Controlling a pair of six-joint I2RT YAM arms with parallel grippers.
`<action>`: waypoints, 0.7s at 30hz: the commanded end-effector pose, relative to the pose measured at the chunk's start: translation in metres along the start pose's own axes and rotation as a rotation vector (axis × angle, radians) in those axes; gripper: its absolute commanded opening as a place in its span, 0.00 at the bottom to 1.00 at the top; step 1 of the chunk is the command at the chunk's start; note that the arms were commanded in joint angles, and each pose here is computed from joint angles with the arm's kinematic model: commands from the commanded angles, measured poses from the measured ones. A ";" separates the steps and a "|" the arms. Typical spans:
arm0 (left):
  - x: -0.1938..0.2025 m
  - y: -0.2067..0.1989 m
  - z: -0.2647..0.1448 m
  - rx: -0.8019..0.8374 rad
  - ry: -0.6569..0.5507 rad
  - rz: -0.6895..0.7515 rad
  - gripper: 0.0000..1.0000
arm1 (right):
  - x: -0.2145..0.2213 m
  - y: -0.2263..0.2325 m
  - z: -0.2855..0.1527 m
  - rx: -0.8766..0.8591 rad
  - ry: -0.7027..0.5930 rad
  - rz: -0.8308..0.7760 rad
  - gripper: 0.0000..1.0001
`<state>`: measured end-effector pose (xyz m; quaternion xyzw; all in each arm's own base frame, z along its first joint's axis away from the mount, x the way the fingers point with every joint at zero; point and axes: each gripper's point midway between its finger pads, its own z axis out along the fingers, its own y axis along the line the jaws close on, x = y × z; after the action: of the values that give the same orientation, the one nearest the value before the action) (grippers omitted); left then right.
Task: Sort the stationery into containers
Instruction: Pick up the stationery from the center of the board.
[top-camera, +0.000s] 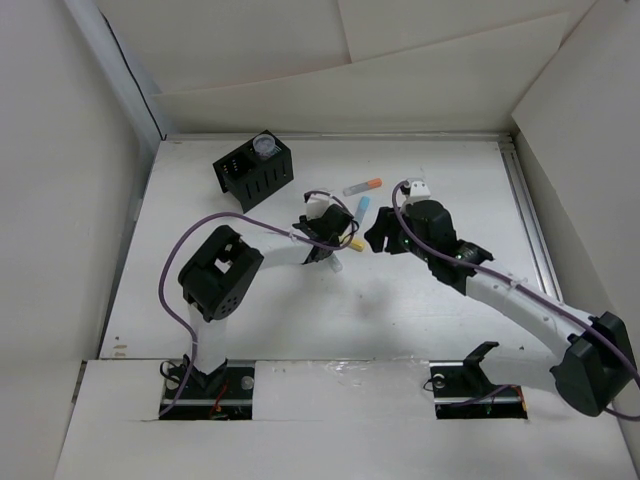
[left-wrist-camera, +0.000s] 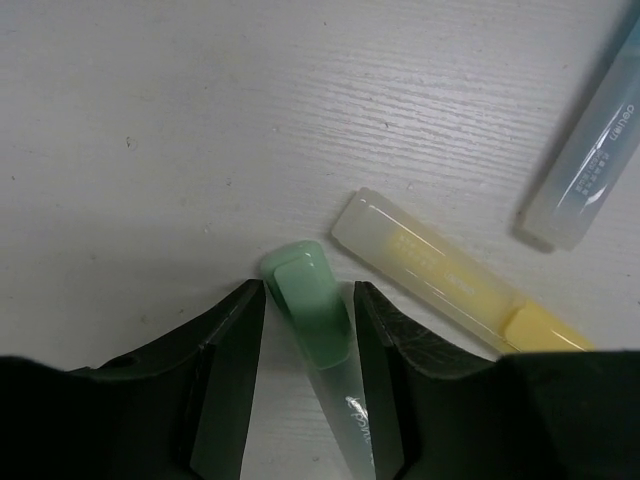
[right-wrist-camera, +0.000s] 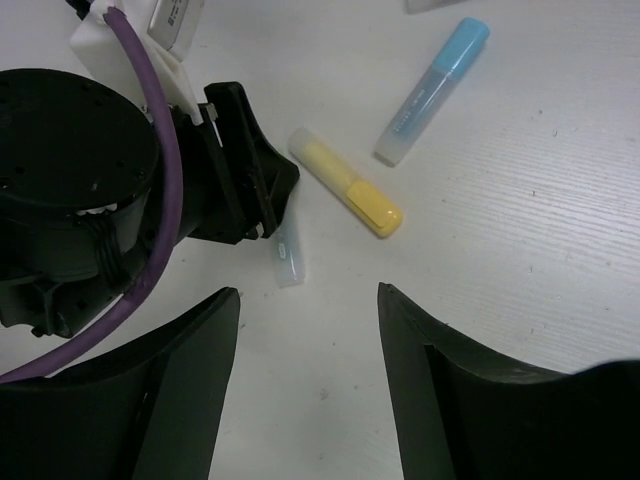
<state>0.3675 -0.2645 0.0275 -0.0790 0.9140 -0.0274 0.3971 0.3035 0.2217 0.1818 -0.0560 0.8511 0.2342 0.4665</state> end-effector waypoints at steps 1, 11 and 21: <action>-0.001 0.008 0.002 -0.048 -0.001 0.018 0.38 | -0.023 0.010 -0.007 -0.049 -0.078 0.013 0.64; -0.010 0.005 -0.002 -0.027 -0.036 -0.007 0.10 | -0.027 0.008 -0.016 -0.051 -0.104 0.018 0.64; -0.075 -0.001 -0.059 0.091 -0.172 -0.130 0.10 | -0.031 0.000 -0.025 -0.051 -0.140 0.040 0.64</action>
<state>0.3635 -0.2542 0.0583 -0.0917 0.9012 -0.0419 0.4214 0.2977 0.2048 0.2016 -0.0400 0.8317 0.2480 0.4951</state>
